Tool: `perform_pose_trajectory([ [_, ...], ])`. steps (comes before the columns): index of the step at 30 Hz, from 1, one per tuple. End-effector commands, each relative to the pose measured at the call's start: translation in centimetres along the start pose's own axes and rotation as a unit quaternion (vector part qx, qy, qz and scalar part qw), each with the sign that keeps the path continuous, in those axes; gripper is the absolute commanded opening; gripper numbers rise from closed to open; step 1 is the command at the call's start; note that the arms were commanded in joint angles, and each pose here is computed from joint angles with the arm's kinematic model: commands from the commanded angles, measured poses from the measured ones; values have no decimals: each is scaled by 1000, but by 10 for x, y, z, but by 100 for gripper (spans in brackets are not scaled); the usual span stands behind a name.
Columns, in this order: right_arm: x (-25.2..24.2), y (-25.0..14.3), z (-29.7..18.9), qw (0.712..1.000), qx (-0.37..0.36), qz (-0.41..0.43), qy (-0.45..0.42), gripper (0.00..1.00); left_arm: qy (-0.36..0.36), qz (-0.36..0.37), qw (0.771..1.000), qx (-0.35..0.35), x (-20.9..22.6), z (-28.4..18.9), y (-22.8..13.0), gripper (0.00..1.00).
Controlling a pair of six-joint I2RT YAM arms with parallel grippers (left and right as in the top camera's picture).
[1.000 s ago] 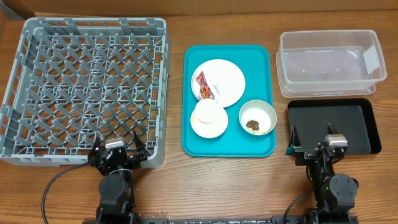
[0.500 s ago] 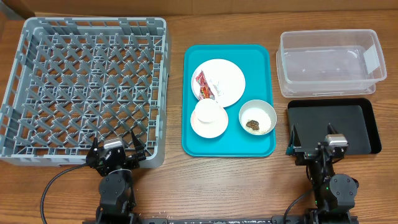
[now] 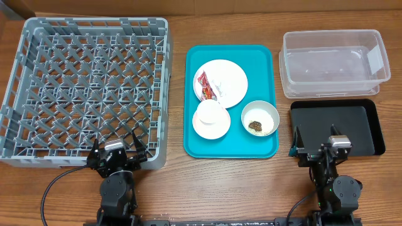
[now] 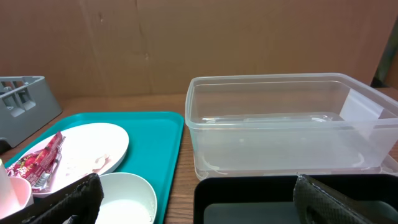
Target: Sort waste into correct bins and load items into the dishwasher
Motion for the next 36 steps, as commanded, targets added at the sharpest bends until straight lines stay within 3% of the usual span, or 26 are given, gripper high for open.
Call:
perform_pose_trajectory([
  [1,0,-3,0,1000,0,-2,0,100,10,9,1000,-1,3,-1,1,100],
  [31,0,-3,0,1000,0,-1,0,100,8,8,1000,-1,2,-1,1,100],
  [36,0,-3,0,999,0,39,0,100,4,-19,1000,-4,1,-1,2,100],
])
Point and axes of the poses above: each gripper's point midway between its finger pads, its own z axis out along the fingers, its own x axis along the line the jaws close on, y = z × x, the point moved 3 cm from there along -z, back along the fingers, and after that the axes turned 3 degrees about z, right-handed, at the moved point
